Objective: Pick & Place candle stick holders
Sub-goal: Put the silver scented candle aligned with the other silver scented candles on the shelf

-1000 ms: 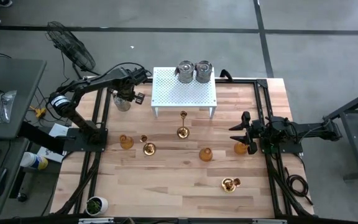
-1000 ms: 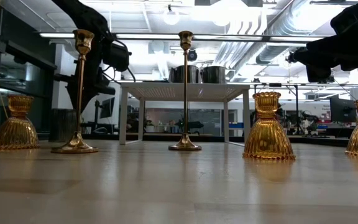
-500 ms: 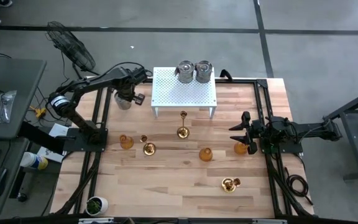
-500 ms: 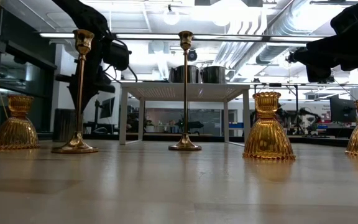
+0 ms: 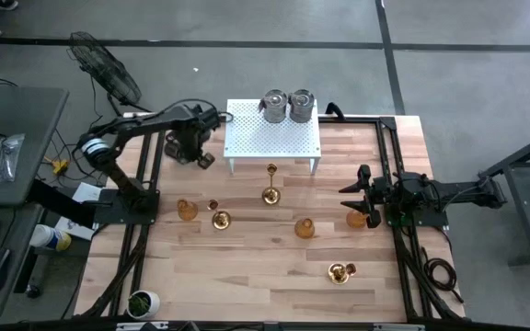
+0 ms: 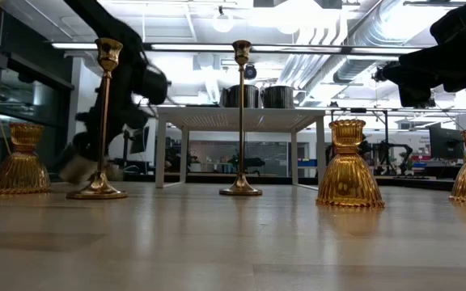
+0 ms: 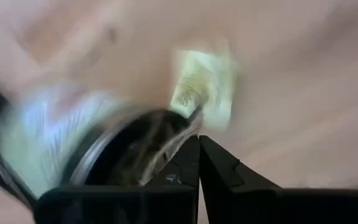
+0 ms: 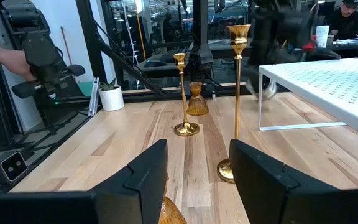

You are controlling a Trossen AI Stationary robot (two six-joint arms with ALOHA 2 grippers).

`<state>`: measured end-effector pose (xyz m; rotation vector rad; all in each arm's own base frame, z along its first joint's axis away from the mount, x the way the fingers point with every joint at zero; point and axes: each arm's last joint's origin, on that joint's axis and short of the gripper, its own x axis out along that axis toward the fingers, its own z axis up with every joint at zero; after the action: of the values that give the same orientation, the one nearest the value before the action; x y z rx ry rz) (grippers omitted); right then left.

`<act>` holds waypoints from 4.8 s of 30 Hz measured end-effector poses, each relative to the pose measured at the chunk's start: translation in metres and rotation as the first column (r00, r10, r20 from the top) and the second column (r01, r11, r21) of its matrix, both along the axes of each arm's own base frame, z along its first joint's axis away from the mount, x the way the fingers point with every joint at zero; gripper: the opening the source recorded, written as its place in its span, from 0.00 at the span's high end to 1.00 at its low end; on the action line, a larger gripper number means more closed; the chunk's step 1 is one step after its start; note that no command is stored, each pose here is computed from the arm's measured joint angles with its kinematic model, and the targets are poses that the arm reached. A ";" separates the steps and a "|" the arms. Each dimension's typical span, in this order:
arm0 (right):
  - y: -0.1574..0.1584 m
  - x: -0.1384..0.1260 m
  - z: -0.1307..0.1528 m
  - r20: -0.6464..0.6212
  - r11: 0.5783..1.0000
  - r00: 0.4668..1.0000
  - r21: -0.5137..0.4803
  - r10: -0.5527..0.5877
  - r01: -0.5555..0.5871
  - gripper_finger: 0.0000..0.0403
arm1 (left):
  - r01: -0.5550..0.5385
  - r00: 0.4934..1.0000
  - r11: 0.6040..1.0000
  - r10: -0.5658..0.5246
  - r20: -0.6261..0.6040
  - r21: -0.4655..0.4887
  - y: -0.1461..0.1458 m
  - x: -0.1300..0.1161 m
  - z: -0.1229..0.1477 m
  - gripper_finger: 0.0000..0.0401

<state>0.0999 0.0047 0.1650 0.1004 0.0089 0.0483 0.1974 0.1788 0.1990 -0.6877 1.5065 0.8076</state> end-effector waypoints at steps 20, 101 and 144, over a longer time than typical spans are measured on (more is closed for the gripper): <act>0.000 0.000 0.000 0.001 1.000 1.000 0.000 0.000 0.000 0.59 | 0.093 0.996 0.995 -0.093 -0.016 0.035 0.005 0.005 0.045 1.00; 0.000 0.000 0.000 0.001 1.000 1.000 0.000 0.000 0.000 0.59 | 0.691 0.715 0.723 -0.686 -0.131 -0.013 -0.096 -0.033 0.006 0.10; 0.000 0.000 0.000 0.001 1.000 1.000 0.000 0.000 0.000 0.59 | 0.790 0.598 0.609 -0.791 -0.132 -0.069 -0.102 -0.046 -0.033 0.12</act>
<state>0.0999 0.0046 0.1650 0.1004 0.0083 0.0482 0.1514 0.0766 0.1663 0.1075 1.7277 0.1490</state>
